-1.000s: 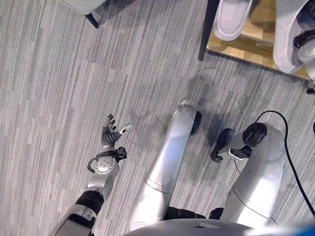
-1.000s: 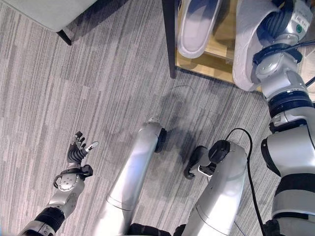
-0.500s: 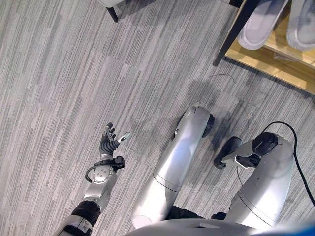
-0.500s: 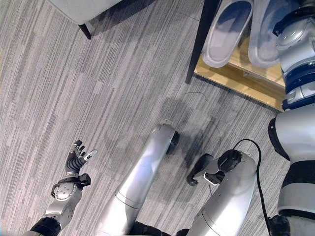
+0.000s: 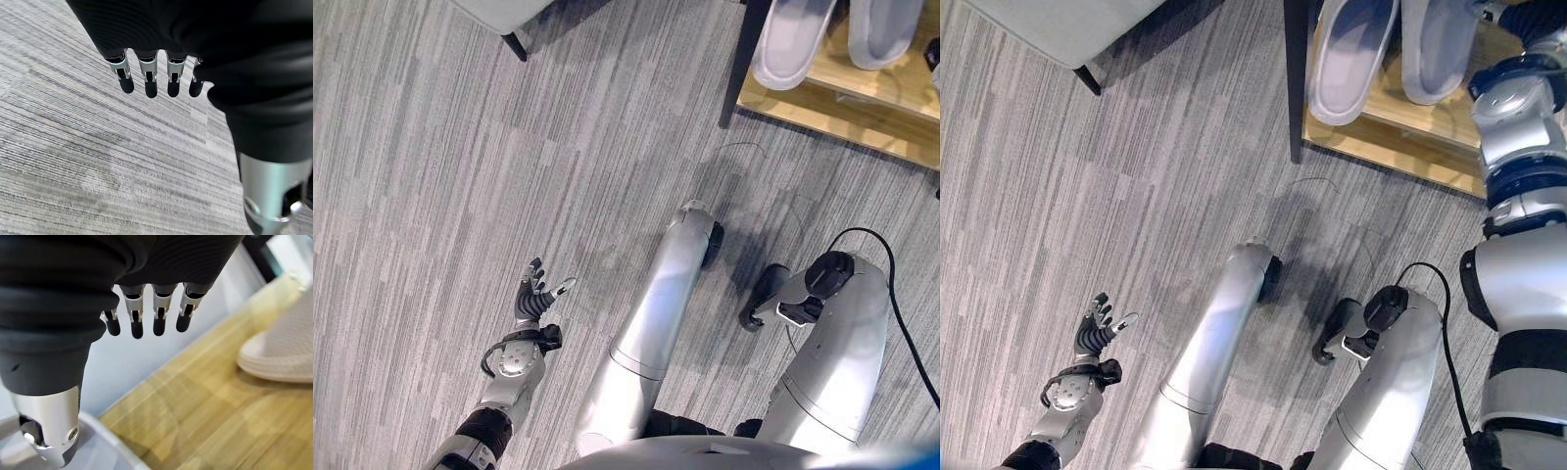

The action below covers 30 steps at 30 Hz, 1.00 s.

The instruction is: Arrange the slippers neatly on the shoe rack.

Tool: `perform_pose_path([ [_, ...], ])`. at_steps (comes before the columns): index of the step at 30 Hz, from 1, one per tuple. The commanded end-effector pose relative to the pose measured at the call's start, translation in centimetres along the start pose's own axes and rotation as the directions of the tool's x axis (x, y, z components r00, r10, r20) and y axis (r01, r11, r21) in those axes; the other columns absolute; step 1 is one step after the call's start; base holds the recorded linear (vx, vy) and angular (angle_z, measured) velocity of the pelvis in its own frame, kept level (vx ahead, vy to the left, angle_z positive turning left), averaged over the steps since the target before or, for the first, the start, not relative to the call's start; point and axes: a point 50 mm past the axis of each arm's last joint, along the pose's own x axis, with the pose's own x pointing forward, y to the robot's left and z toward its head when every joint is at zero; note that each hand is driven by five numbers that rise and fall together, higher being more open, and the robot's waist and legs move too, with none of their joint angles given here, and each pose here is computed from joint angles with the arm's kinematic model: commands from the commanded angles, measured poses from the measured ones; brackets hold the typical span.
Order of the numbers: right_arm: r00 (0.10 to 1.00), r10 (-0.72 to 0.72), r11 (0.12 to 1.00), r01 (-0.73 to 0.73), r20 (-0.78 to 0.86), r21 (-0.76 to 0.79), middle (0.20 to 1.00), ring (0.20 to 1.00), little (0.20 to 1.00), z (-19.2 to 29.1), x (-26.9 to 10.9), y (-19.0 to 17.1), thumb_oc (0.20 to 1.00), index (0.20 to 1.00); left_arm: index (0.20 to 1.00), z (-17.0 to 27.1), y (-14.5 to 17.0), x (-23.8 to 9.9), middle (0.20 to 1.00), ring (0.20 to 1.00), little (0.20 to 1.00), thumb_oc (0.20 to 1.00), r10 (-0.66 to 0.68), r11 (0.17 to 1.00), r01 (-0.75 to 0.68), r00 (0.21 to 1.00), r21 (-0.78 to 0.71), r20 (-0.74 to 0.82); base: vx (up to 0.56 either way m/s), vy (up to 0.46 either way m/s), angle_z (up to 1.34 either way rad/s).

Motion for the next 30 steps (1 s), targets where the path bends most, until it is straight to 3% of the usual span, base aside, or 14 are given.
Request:
perform_pose_path([
  [1, 0.995, 0.020, 0.992, -0.031, 0.096, 0.122, 1.000, 1.000, 1.000, 2.0, -0.4, 0.8, 1.000, 1.000, 1.000, 0.3, 0.3, -0.4, 1.000, 1.000, 1.000, 1.000, -0.015, 1.000, 0.014, 0.999, 0.025, 0.042, -0.01, 0.010, -0.05],
  [5, 0.994, 0.092, 0.983, -0.100, 0.061, 0.154, 1.000, 1.000, 1.000, 0.8, -1.3, 1.9, 1.000, 1.000, 1.000, 0.5, 0.6, -0.5, 1.000, 1.000, 1.000, 1.000, -0.025, 0.999, 0.024, 0.999, 0.032, 0.045, 0.00, 0.002, -0.07],
  [11, 0.967, 0.245, 0.969, -0.247, 0.066, 0.021, 1.000, 1.000, 1.000, 0.2, -3.1, 4.6, 1.000, 1.000, 1.000, 0.4, 0.9, -0.5, 1.000, 1.000, 1.000, 1.000, -0.017, 0.999, 0.016, 0.999, 0.032, 0.038, -0.01, -0.008, -0.10],
  [23, 0.936, 0.346, 0.937, -0.342, 0.061, -0.076, 1.000, 1.000, 1.000, -1.8, -5.3, 6.3, 1.000, 1.000, 1.000, 0.8, 1.3, 0.0, 1.000, 1.000, 1.000, 1.000, -0.006, 0.999, 0.003, 0.999, 0.044, 0.051, -0.01, -0.001, -0.04],
  [30, 0.857, 0.396, 0.918, -0.370, 0.329, -0.142, 1.000, 1.000, 1.000, 1.3, -7.5, 6.8, 1.000, 1.000, 1.000, 0.8, 1.7, -0.1, 1.000, 1.000, 1.000, 1.000, 0.024, 0.998, -0.027, 0.998, 0.051, 0.058, 0.00, -0.004, -0.06],
])
